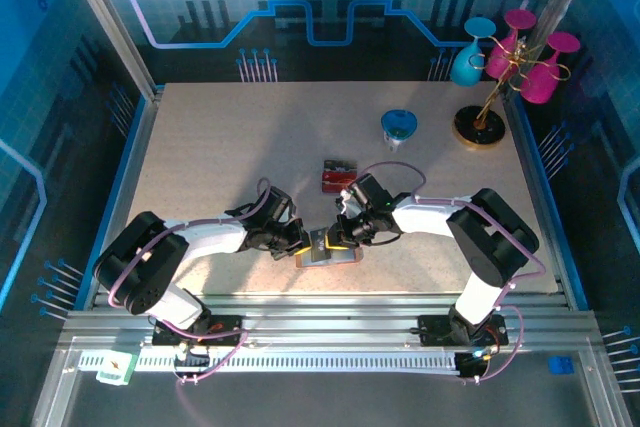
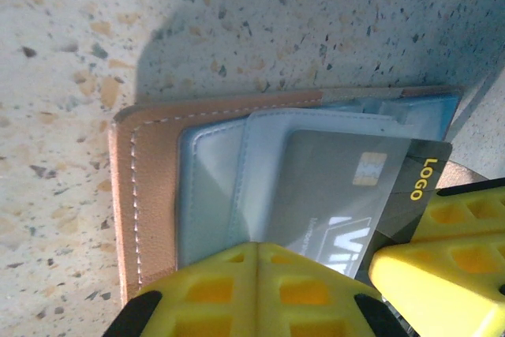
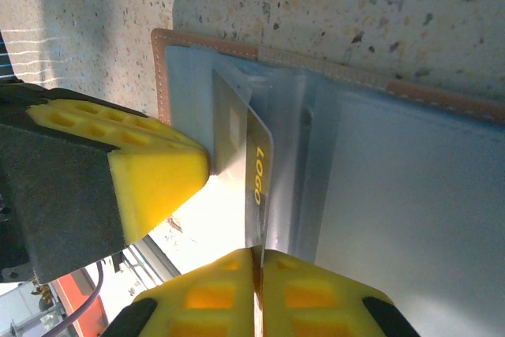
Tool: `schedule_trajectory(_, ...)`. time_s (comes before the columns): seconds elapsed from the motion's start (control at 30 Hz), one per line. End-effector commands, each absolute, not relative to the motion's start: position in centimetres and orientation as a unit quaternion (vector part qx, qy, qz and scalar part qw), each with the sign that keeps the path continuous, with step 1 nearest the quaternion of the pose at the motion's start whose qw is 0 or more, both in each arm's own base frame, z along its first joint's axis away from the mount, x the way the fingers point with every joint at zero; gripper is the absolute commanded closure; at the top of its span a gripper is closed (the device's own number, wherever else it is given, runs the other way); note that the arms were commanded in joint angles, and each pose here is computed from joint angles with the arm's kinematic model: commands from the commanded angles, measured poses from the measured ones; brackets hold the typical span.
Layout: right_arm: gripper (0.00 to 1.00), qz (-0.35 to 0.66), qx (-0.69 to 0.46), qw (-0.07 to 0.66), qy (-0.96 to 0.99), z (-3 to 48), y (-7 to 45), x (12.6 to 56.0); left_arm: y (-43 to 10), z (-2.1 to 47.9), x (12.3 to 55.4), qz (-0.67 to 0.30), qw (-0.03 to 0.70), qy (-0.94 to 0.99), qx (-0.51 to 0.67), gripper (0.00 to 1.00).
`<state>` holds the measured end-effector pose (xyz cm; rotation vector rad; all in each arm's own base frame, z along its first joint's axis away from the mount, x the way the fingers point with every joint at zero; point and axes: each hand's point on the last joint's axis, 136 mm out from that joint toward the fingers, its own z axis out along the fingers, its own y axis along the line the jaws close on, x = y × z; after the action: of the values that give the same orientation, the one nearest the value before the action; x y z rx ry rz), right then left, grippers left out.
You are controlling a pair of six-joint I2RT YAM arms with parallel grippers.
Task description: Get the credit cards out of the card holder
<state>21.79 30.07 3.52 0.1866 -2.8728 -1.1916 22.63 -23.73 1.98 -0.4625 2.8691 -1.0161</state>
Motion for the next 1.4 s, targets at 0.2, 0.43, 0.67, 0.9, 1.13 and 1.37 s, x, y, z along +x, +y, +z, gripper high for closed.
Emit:
schedule_trajectory(0.2, 0.93, -0.382, 0.054, 0.013, -0.923, 3.9, 29.2, 21.7, -22.4, 0.6, 21.1, -0.294, 0.014, 0.943, -0.156, 0.98)
schedule_trajectory(0.43, 0.93, -0.379, 0.054, 0.011, -0.924, 4.2, 28.7, 21.7, -22.3, 0.5, 21.0, -0.291, 0.013, 0.944, -0.155, 0.97)
schedule_trajectory(0.67, 0.93, -0.376, 0.052, 0.007, -0.925, 4.5, 28.1, 21.7, -22.3, 0.6, 21.1, -0.292, 0.013, 0.944, -0.155, 0.98)
schedule_trajectory(0.9, 0.93, -0.375, 0.050, 0.003, -0.925, 4.9, 27.6, 21.8, -22.3, 0.7, 21.1, -0.293, 0.015, 0.943, -0.155, 0.98)
schedule_trajectory(1.13, 0.93, -0.373, 0.051, -0.003, -0.926, 5.3, 27.2, 22.0, -22.0, 1.3, 21.1, -0.289, 0.021, 0.945, -0.152, 0.97)
schedule_trajectory(1.37, 0.93, -0.376, 0.053, -0.011, -0.925, 6.1, 27.1, 22.2, -21.9, 1.8, 21.1, -0.285, 0.026, 0.946, -0.149, 0.97)
